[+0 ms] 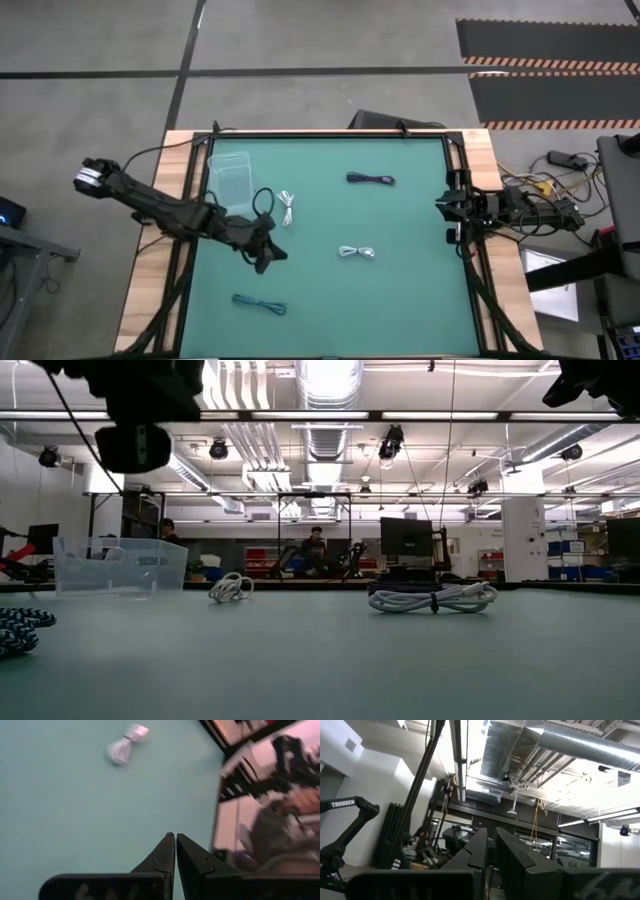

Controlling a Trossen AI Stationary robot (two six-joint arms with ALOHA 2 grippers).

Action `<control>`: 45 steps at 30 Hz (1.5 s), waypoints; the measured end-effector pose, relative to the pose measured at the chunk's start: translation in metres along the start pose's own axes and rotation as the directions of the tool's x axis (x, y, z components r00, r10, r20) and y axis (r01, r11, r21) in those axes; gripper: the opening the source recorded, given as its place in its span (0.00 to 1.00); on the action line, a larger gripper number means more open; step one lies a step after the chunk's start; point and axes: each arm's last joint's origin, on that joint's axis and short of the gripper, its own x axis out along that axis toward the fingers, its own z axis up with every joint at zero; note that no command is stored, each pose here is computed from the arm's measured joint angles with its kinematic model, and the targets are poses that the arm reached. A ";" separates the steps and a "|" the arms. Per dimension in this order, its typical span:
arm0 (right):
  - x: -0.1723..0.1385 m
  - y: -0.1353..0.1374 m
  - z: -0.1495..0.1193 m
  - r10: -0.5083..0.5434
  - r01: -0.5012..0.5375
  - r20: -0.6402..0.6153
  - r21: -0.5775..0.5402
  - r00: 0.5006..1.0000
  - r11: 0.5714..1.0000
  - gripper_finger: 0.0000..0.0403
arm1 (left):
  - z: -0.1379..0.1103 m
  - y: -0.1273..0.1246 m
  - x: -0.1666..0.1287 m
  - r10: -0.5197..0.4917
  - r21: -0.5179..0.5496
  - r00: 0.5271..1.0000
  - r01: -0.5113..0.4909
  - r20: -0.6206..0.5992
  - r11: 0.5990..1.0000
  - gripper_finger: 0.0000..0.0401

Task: Pick and place USB-C Cables
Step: Put the blue charger cable into the transparent bin

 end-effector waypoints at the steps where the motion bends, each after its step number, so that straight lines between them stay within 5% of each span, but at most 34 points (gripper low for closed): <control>1: 0.000 0.000 0.000 0.000 0.000 0.001 0.000 1.000 1.000 0.07 | 0.000 -0.004 0.002 0.005 0.004 1.000 -0.005 -0.016 1.000 0.00; 13: 0.000 0.000 0.000 -0.002 0.002 -0.004 -0.022 1.000 1.000 0.07 | -0.003 -0.045 0.010 0.209 0.015 0.949 -0.212 -0.236 0.977 0.00; 21: 0.000 -0.001 -0.001 -0.022 0.022 -0.013 -0.019 1.000 1.000 0.07 | -0.017 -0.067 0.022 0.382 0.164 0.839 -0.345 -0.388 0.924 0.00; 27: 0.000 0.000 -0.001 -0.021 0.021 -0.016 -0.017 1.000 1.000 0.07 | -0.028 -0.082 0.031 0.449 0.254 0.768 -0.372 -0.456 0.893 0.00; 33: 0.000 0.000 -0.001 -0.020 0.019 -0.020 -0.017 1.000 1.000 0.07 | -0.050 -0.101 0.036 0.442 0.313 0.746 -0.321 -0.497 0.894 0.00; 39: 0.000 0.000 -0.003 -0.014 0.014 -0.039 -0.018 0.999 1.000 0.07 | -0.082 -0.097 0.048 0.564 0.450 0.644 -0.356 -0.517 0.819 0.00; 45: 0.000 0.000 -0.003 -0.015 0.014 -0.039 -0.017 0.999 1.000 0.07 | -0.102 -0.090 0.065 0.615 0.531 0.592 -0.340 -0.521 0.776 0.00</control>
